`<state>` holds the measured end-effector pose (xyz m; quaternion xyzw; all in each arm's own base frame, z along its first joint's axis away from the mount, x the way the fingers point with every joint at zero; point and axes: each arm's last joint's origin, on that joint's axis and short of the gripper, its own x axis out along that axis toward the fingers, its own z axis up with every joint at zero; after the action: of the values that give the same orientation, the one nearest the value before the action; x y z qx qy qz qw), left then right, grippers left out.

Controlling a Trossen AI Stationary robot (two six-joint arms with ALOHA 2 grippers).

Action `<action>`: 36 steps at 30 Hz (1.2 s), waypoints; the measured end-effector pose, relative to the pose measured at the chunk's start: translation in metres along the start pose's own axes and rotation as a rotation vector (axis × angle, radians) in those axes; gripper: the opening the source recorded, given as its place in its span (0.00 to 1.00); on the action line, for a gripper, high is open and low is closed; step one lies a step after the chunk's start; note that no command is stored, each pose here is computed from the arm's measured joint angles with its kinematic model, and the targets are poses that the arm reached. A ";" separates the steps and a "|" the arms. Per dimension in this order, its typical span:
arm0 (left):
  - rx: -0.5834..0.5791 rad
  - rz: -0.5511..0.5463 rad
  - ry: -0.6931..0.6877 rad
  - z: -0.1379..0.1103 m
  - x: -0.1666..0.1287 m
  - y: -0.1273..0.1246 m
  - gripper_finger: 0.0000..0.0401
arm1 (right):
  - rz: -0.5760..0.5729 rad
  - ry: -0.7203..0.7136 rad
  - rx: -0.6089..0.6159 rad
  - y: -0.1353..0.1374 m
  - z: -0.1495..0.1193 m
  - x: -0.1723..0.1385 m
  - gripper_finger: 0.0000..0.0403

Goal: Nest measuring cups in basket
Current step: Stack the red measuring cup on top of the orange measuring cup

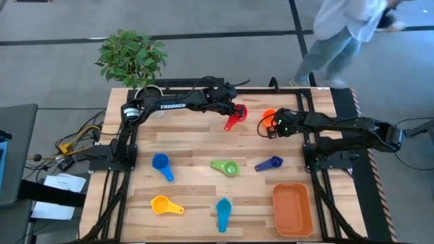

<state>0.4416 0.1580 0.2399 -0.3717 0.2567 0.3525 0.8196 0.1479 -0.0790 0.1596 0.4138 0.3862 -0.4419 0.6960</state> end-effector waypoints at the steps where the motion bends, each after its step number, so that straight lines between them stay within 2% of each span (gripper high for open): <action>1: 0.000 -0.001 0.000 0.000 0.000 0.000 0.03 | 0.005 0.004 -0.004 0.001 -0.001 -0.001 0.02; 7: 0.006 -0.049 -0.053 0.005 0.000 -0.005 0.03 | 0.012 0.023 -0.028 0.011 0.000 -0.011 0.02; 10: 0.001 -0.163 -0.149 0.012 0.007 -0.014 0.03 | 0.001 0.029 -0.044 0.016 0.003 -0.026 0.04; 14: -0.083 -0.263 -0.158 0.012 0.028 -0.018 0.03 | -0.050 0.009 -0.069 0.018 0.007 -0.055 0.03; 19: -0.138 -0.261 -0.110 0.005 0.054 -0.023 0.03 | -0.102 -0.072 -0.071 0.010 0.012 -0.098 0.02; 22: -0.174 -0.280 -0.112 0.003 0.064 -0.031 0.03 | -0.086 -0.114 -0.052 0.004 0.013 -0.116 0.04; 28: -0.204 -0.330 -0.164 0.003 0.078 -0.050 0.03 | -0.082 -0.154 -0.005 -0.010 0.010 -0.130 0.03; 36: -0.263 -0.257 -0.249 0.002 0.083 -0.056 0.03 | -0.092 -0.152 0.000 -0.016 0.007 -0.133 0.04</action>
<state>0.5365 0.1650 0.2080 -0.4586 0.0560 0.3185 0.8277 0.0929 -0.0502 0.2788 0.3608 0.3506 -0.5034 0.7024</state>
